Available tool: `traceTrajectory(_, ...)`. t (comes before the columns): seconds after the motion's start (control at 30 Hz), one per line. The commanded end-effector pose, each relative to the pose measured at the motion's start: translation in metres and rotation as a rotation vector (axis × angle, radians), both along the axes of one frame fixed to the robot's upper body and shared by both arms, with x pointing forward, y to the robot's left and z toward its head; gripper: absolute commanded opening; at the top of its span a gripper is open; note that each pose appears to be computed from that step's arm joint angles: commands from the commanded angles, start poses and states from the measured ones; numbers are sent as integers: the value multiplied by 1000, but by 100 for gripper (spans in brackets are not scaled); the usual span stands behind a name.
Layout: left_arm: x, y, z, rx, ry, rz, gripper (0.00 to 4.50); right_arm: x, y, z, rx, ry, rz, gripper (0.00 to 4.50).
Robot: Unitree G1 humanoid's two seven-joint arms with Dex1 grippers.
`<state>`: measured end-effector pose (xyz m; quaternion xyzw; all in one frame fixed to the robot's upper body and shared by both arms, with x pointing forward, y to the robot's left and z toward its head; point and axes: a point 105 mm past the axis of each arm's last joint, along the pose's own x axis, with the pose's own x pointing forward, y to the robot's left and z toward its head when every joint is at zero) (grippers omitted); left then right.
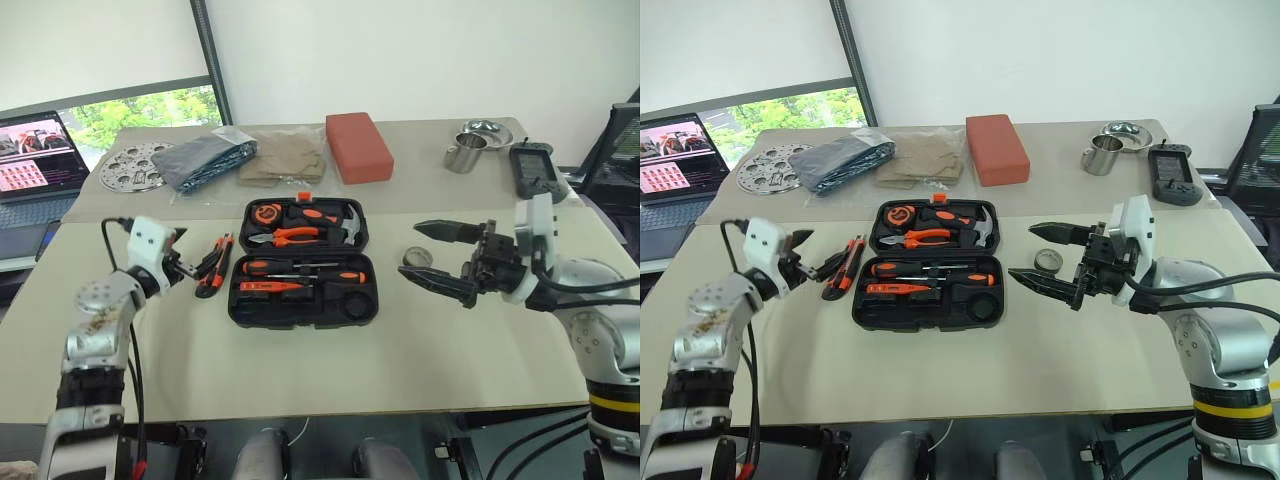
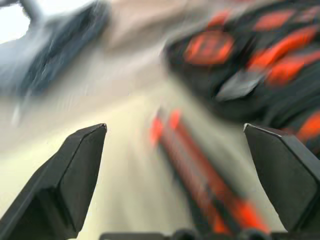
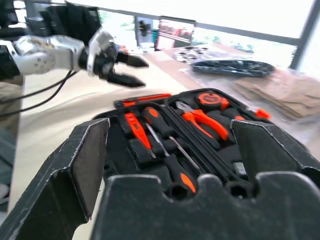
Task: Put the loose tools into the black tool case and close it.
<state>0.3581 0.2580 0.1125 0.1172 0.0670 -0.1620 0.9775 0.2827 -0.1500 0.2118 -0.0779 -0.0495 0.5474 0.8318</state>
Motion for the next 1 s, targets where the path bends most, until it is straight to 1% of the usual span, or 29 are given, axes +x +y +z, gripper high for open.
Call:
traceTrajectory(0.03,6,-9,1,25,-16,98,449,1,2,7,-19,-54,21,450)
traceTrajectory(0.23,10,-25,-21,-23,72,141,449,-1,0,7,-32,-52,33,450)
traceTrajectory(0.33,13,-30,-26,-45,102,150,449,-2,-2,7,-37,-54,26,450)
traceTrajectory(0.5,16,-27,-40,-54,173,192,449,-4,-4,6,-43,-59,11,450)
traceTrajectory(0.57,16,-27,-43,-62,185,197,398,-4,-5,6,-44,-62,7,450)
traceTrajectory(0.6,16,-26,-43,-68,189,200,380,-4,-5,6,-44,-62,6,450)
traceTrajectory(0.7,15,-26,-45,-91,199,209,268,-4,-5,5,-46,-64,1,450)
traceTrajectory(0.77,15,-26,-45,-109,202,216,204,-5,-6,4,-48,-64,-3,450)
traceTrajectory(0.8,15,-26,-45,-117,202,219,182,-5,-6,4,-48,-64,-3,450)
traceTrajectory(0.87,15,-24,-42,-132,196,227,181,-5,-5,4,-46,-64,-3,450)
traceTrajectory(0.9,18,-20,-31,-148,146,234,181,-6,-5,4,-44,-64,-5,450)
traceTrajectory(0.97,24,-16,0,-168,1,208,181,-6,-6,4,-46,-64,-9,450)
traceTrajectory(1.0,25,-15,11,-170,-47,191,181,-6,-6,4,-47,-63,-10,450)
